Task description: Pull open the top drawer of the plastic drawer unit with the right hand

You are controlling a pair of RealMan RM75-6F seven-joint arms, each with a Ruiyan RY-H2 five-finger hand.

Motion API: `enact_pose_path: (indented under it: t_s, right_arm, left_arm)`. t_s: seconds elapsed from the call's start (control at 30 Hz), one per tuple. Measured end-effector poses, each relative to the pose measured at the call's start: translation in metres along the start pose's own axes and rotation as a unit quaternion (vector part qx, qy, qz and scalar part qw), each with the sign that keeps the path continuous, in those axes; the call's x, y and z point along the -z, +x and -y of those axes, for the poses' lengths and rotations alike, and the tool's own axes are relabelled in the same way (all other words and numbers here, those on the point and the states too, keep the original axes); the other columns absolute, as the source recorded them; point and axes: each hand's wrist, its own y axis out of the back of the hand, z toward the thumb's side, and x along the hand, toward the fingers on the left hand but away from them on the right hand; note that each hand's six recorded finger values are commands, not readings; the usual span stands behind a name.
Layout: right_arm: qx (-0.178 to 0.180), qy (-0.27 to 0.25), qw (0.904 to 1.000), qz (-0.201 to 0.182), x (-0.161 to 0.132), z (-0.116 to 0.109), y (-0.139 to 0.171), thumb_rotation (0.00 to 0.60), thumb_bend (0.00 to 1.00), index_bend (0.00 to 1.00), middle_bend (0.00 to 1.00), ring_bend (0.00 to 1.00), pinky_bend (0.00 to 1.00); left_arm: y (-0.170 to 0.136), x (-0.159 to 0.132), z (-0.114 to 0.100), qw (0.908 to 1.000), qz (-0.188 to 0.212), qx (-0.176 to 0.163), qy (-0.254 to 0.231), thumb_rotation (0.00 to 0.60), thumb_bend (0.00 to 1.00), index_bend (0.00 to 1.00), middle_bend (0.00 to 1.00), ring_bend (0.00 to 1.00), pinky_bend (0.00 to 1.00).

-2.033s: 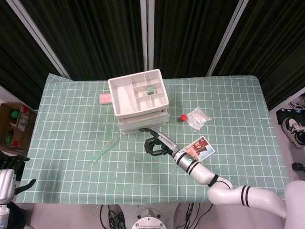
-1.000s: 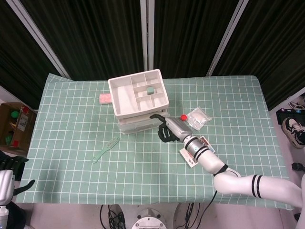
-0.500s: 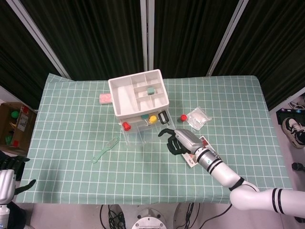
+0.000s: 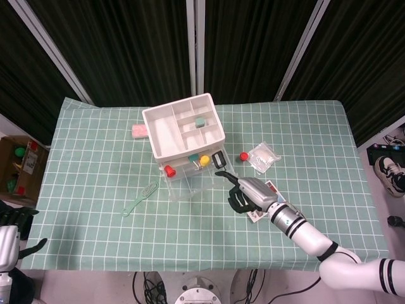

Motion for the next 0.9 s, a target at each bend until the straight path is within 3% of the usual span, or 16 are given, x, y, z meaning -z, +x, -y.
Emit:
enact_pose_path:
  t_s: [0.1,0.2,0.3,0.4,0.5,0.6,0.73,0.83,0.9]
  right_arm:
    - [0.011,0.044,0.9988,-0.019,-0.013,-0.011,0.008,0.600,0.42,0.03,0.74,0.74,0.76]
    - [0.026,0.111,0.9931,-0.026,-0.023,-0.030,0.016,0.600,0.39,0.09,0.79,0.80,0.82]
    - [0.038,0.185,0.9814,-0.035,-0.036,-0.040,0.016,0.600,0.38,0.16,0.85,0.87,0.89]
    - [0.053,0.268,0.9611,-0.040,-0.048,-0.047,0.011,0.600,0.36,0.19,0.89,0.91,0.94]
    - [0.072,0.361,0.9287,-0.040,-0.060,-0.051,0.002,0.600,0.33,0.22,0.91,0.94,0.98]
    - [0.089,0.455,0.8856,-0.034,-0.069,-0.051,-0.010,0.600,0.31,0.25,0.92,0.96,1.00]
    - [0.103,0.564,0.8194,-0.018,-0.077,-0.043,-0.032,0.600,0.22,0.26,0.93,0.98,1.00]
    - [0.104,0.607,0.7879,-0.001,-0.079,-0.033,-0.048,0.600,0.18,0.26,0.93,0.99,1.00]
    - [0.105,0.620,0.7774,0.012,-0.077,-0.029,-0.057,0.600,0.16,0.27,0.93,0.99,1.00]
  left_arm:
    - [-0.002,0.000,-0.001,1.0000,0.000,-0.002,-0.001,0.600,0.05,0.33,0.27,0.21,0.20]
    - [-0.004,0.000,-0.002,1.0000,-0.001,-0.005,-0.002,0.600,0.05,0.33,0.27,0.21,0.20]
    - [-0.007,0.000,-0.003,1.0000,-0.001,-0.008,-0.003,0.600,0.05,0.33,0.27,0.21,0.20]
    - [-0.010,0.001,-0.004,0.9999,-0.003,-0.012,-0.004,0.600,0.05,0.33,0.27,0.21,0.20]
    - [-0.014,0.002,-0.005,0.9999,-0.007,-0.015,-0.006,0.600,0.05,0.33,0.27,0.21,0.20]
    - [-0.017,0.004,-0.006,0.9998,-0.010,-0.016,-0.008,0.600,0.05,0.33,0.27,0.21,0.20]
    - [-0.019,0.007,-0.006,0.9997,-0.014,-0.017,-0.010,0.600,0.05,0.33,0.27,0.21,0.20]
    - [-0.020,0.008,-0.005,0.9997,-0.014,-0.017,-0.010,0.600,0.05,0.33,0.27,0.21,0.20]
    - [-0.020,0.008,-0.005,0.9997,-0.014,-0.017,-0.011,0.600,0.05,0.33,0.27,0.21,0.20]
